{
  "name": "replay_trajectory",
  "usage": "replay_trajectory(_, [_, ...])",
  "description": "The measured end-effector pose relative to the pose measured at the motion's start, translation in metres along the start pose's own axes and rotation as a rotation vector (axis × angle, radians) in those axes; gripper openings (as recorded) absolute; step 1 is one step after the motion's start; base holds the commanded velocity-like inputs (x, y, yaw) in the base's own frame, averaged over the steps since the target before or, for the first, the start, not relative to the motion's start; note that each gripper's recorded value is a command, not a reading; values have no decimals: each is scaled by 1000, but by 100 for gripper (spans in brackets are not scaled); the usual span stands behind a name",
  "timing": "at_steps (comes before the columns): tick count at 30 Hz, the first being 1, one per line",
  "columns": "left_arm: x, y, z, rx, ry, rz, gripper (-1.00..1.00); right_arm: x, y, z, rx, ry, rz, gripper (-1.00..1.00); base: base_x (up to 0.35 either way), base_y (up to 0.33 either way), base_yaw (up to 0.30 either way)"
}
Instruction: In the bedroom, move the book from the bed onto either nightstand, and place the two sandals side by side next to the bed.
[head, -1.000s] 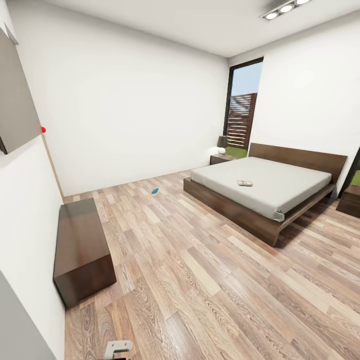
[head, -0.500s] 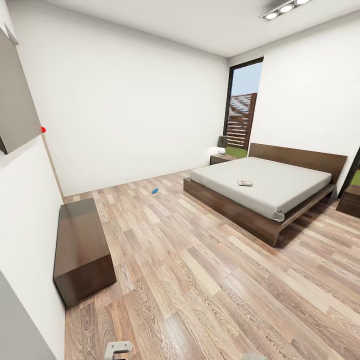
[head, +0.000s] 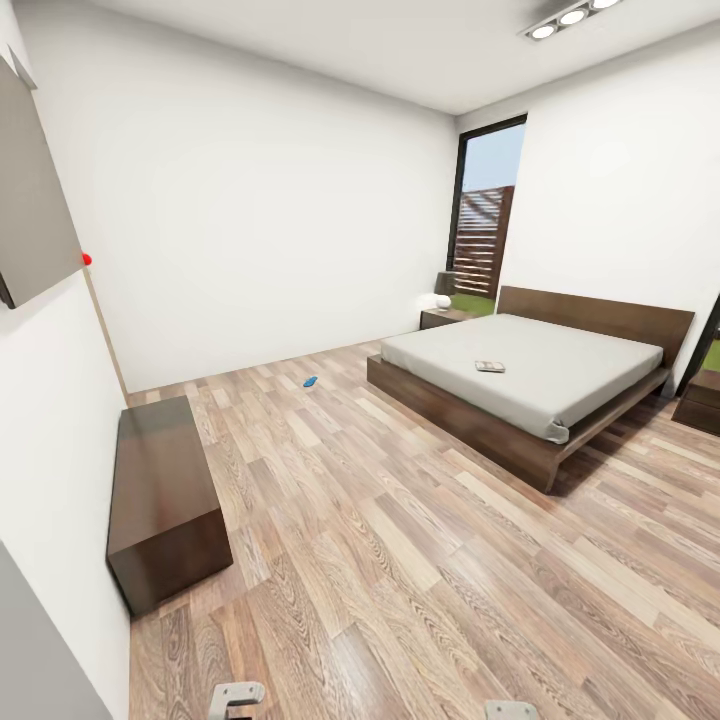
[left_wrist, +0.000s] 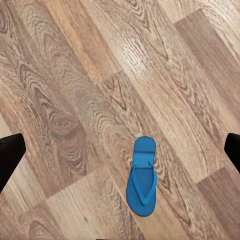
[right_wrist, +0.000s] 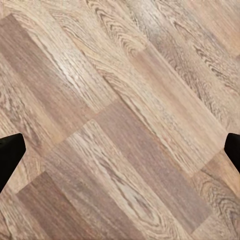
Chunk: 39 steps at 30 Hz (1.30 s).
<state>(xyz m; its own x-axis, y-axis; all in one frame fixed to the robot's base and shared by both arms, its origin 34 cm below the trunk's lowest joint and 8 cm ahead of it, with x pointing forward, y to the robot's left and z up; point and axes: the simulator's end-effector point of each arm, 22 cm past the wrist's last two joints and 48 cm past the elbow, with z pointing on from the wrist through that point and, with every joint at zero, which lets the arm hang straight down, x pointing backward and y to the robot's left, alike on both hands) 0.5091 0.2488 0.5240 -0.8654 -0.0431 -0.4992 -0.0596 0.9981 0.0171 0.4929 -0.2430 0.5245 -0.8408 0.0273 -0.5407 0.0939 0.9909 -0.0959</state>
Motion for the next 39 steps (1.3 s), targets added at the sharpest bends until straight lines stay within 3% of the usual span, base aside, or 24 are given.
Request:
replay_trajectory(11, [-2,0,0,1,-6,1,100,-1,-1,0,1,-1,2,100,0,0,0])
replay_trajectory(28, [14,-1,25,1,-8,1,100,9,3,24,-1,-20,1,100,0,0,0])
replay_trajectory(31, [17,-1,29,1,-8,1,100,1,5,28,-4,-45,0,100,0,0,0])
replay_trajectory(39, [25,-1,41,1,-9,0,100,-78,14,27,-18,-230,13,100,0,0,0])
